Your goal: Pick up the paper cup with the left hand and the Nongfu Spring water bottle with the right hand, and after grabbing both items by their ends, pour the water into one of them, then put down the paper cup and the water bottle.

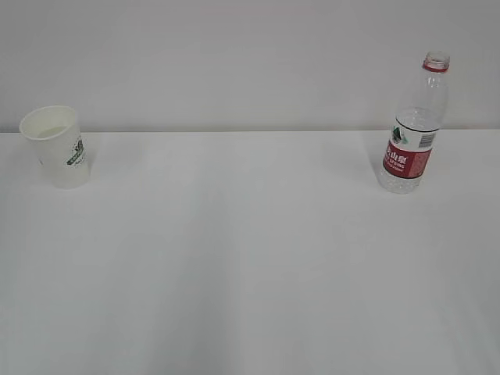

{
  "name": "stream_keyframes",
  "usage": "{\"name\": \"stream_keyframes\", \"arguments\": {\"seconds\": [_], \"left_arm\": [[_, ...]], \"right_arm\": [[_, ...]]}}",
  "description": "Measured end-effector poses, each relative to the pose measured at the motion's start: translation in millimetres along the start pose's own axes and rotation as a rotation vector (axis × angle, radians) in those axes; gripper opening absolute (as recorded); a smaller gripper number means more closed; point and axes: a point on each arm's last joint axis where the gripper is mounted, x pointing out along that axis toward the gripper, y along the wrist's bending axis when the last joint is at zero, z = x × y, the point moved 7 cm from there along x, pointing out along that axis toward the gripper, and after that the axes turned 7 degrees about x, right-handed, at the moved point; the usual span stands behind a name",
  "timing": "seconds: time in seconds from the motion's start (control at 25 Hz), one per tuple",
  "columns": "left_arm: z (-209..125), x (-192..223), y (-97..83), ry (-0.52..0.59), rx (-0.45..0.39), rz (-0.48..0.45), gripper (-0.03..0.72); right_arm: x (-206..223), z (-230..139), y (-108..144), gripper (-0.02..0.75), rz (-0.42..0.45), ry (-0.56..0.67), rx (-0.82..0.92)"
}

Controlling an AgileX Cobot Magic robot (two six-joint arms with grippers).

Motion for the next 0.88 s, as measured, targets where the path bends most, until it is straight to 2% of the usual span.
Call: {"name": "stream_keyframes", "arguments": {"seconds": [0.24, 0.72, 0.88], "left_arm": [[-14, -1, -8.8, 0.090, -0.030, -0.054, 0.514], [-57, 9, -17.9, 0.264, -0.027, -0.084, 0.504], [-62, 7, -18.7, 0.267, -0.029, -0.085, 0.490]], "right_arm": [[-3, -17, 4, 0.589, 0.022, 0.096, 0.025], [-7, -41, 3, 0.589, 0.016, 0.253, 0.014], [-3, -54, 2, 0.589, 0.010, 0.300, 0.006]]}}
